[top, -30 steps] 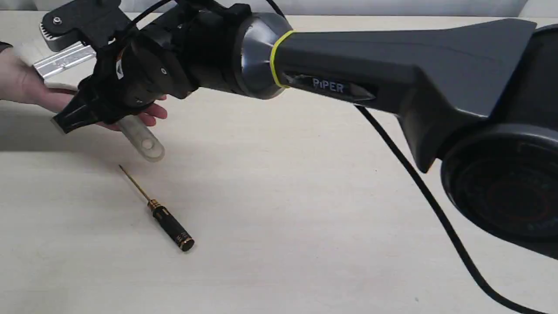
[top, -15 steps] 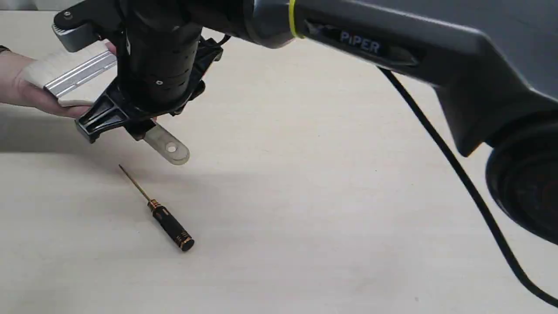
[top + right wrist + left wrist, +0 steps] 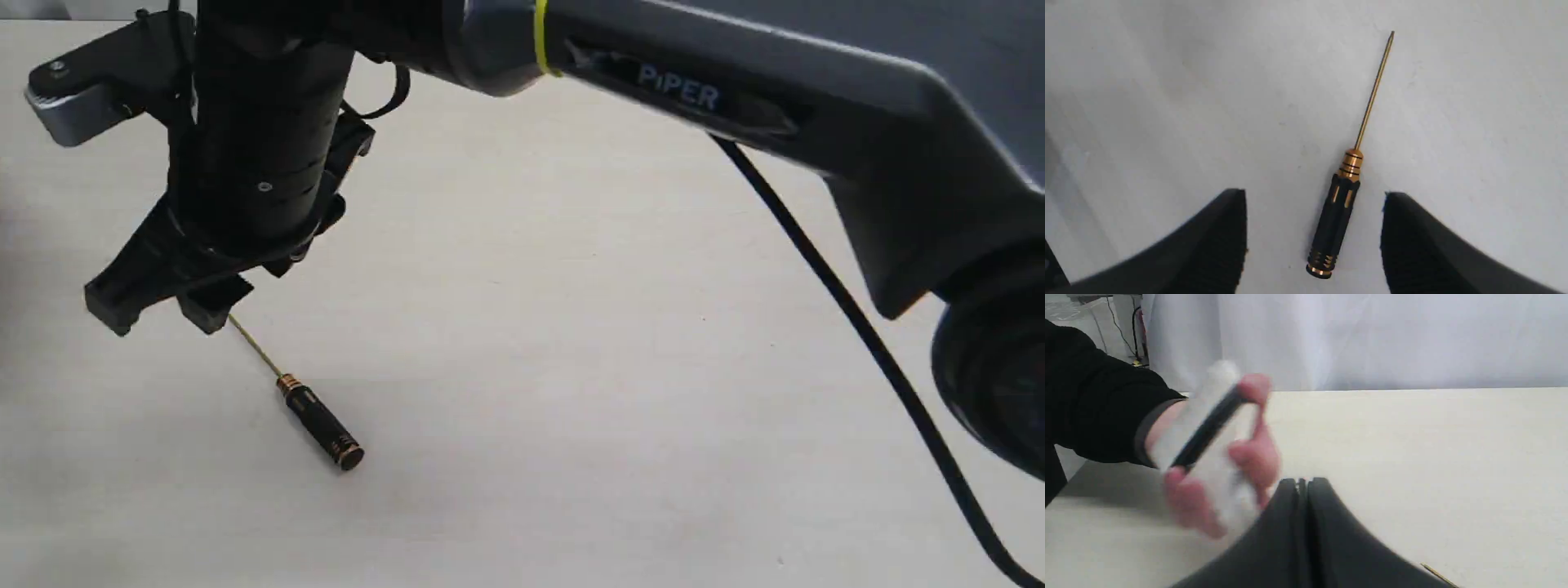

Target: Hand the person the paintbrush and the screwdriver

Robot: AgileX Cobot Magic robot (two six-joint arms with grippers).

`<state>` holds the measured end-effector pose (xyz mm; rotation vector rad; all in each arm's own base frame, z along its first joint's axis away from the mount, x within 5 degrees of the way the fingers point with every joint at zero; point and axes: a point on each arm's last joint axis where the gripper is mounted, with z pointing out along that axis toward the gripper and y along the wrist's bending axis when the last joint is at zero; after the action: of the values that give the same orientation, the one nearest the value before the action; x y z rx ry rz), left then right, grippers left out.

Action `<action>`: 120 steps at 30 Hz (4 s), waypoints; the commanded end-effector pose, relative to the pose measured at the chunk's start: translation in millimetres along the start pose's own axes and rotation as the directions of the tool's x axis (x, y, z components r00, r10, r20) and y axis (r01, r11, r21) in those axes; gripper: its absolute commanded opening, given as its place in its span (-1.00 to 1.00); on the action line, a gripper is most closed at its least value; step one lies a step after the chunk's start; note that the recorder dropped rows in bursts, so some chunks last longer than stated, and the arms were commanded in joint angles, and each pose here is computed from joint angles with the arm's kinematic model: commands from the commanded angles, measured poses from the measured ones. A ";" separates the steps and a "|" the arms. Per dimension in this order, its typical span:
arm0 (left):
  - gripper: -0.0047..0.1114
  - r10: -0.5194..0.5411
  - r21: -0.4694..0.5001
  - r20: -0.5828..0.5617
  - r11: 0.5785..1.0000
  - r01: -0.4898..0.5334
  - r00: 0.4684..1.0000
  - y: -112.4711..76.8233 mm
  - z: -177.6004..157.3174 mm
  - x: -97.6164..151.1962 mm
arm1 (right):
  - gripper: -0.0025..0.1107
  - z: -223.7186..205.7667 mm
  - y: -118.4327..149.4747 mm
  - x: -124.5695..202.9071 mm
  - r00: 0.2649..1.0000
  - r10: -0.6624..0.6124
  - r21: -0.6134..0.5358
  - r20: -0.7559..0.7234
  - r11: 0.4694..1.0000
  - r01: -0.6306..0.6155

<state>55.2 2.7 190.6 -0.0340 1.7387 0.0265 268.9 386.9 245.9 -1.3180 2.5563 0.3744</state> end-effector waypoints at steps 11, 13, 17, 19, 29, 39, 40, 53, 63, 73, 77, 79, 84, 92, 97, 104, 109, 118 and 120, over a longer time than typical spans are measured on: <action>-0.92 -0.005 0.010 0.005 1.000 0.005 1.000 -0.6 0.0 0.1 | -0.02 25.3 6.1 6.6 0.995 0.065 0.201 -0.072 0.978 -0.049; -0.92 -0.005 0.010 0.005 1.000 0.005 1.000 -0.6 0.0 0.1 | -0.02 38.3 6.7 9.4 0.992 0.070 0.194 -0.102 0.980 -0.049; -0.92 -0.005 0.010 0.005 1.000 0.005 1.000 -0.6 0.0 0.1 | -0.02 65.0 6.3 12.8 0.987 0.084 0.173 -0.137 0.983 -0.060; -0.92 -0.005 0.010 0.005 1.000 0.005 1.000 -0.6 0.0 0.1 | -0.02 77.6 5.6 15.3 0.983 0.090 0.168 -0.159 0.984 -0.063; -0.92 -0.001 0.009 0.008 1.000 0.001 1.000 -0.5 0.0 -0.1 | -0.02 115.5 4.4 24.3 0.970 0.101 0.143 -0.220 0.987 -0.071; -0.92 -0.001 0.009 0.008 1.000 0.001 1.000 -0.5 0.0 -0.1 | -0.39 129.6 2.6 26.6 0.969 0.108 0.148 -0.221 0.986 -0.076; -0.92 -0.001 0.009 0.008 1.000 0.001 1.000 -0.5 0.0 -0.1 | -0.47 131.6 1.9 27.5 0.968 0.107 0.153 -0.227 0.986 -0.073; -0.92 -0.001 0.009 0.008 1.000 0.001 1.000 -0.5 0.0 -0.1 | -0.88 112.7 2.4 25.7 0.968 0.059 0.158 -0.244 0.987 -0.021; -0.92 -0.004 0.009 0.004 1.000 0.004 1.000 -0.5 0.0 0.2 | -0.88 16.2 13.4 4.6 0.999 0.002 0.138 -0.045 0.990 0.004; -0.92 -0.004 0.009 0.004 1.000 0.004 1.000 -0.5 0.0 0.2 | -0.88 -18.0 17.0 -23.4 0.953 -0.079 0.147 0.291 0.988 0.037; -0.92 -0.004 0.009 0.004 1.000 0.004 1.000 -0.5 0.0 0.2 | -0.88 -2.3 15.8 -35.3 0.914 -0.095 0.142 0.395 0.989 0.042; -0.92 -0.004 0.009 0.004 1.000 0.004 1.000 -0.5 0.0 0.2 | -0.88 9.7 10.5 -39.7 0.899 -0.094 0.142 0.427 0.989 0.036; -0.92 -0.004 0.010 0.009 1.000 0.004 1.000 -0.6 0.0 -0.2 | -0.87 35.2 -11.5 -43.3 0.890 -0.065 0.144 0.451 0.990 -0.001; -0.92 -0.003 0.009 0.007 1.000 0.003 1.000 -0.5 0.0 0.0 | -0.25 36.7 -24.6 -42.6 0.895 -0.042 0.148 0.444 0.989 -0.027; -0.92 -0.003 0.009 0.007 1.000 0.003 1.000 -0.5 0.0 0.0 | 0.03 32.2 -23.0 -35.6 0.929 -0.031 0.152 0.370 0.988 -0.028; -0.92 -0.003 0.009 0.007 1.000 0.003 1.000 -0.5 0.0 0.0 | -0.15 23.3 -23.9 -22.5 0.973 -0.022 0.178 0.232 0.984 -0.021; -0.92 -0.003 0.009 0.007 1.000 0.003 1.000 -0.5 0.0 0.0 | -0.87 3.9 -22.7 -19.7 0.976 -0.024 0.191 0.215 0.981 -0.018; -0.92 -0.005 0.010 0.006 1.000 0.005 1.000 -0.6 0.0 0.0 | -0.88 -65.0 -12.3 -23.4 0.909 -0.053 0.176 0.413 0.984 -0.023; -0.92 -0.005 0.010 0.006 1.000 0.005 1.000 -0.6 0.0 0.0 | -0.88 -79.8 -10.3 -17.3 0.893 -0.059 0.175 0.447 0.984 -0.022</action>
<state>55.2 2.7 190.6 -0.0340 1.7387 0.0265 283.4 373.6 312.7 -1.0479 2.1749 0.3777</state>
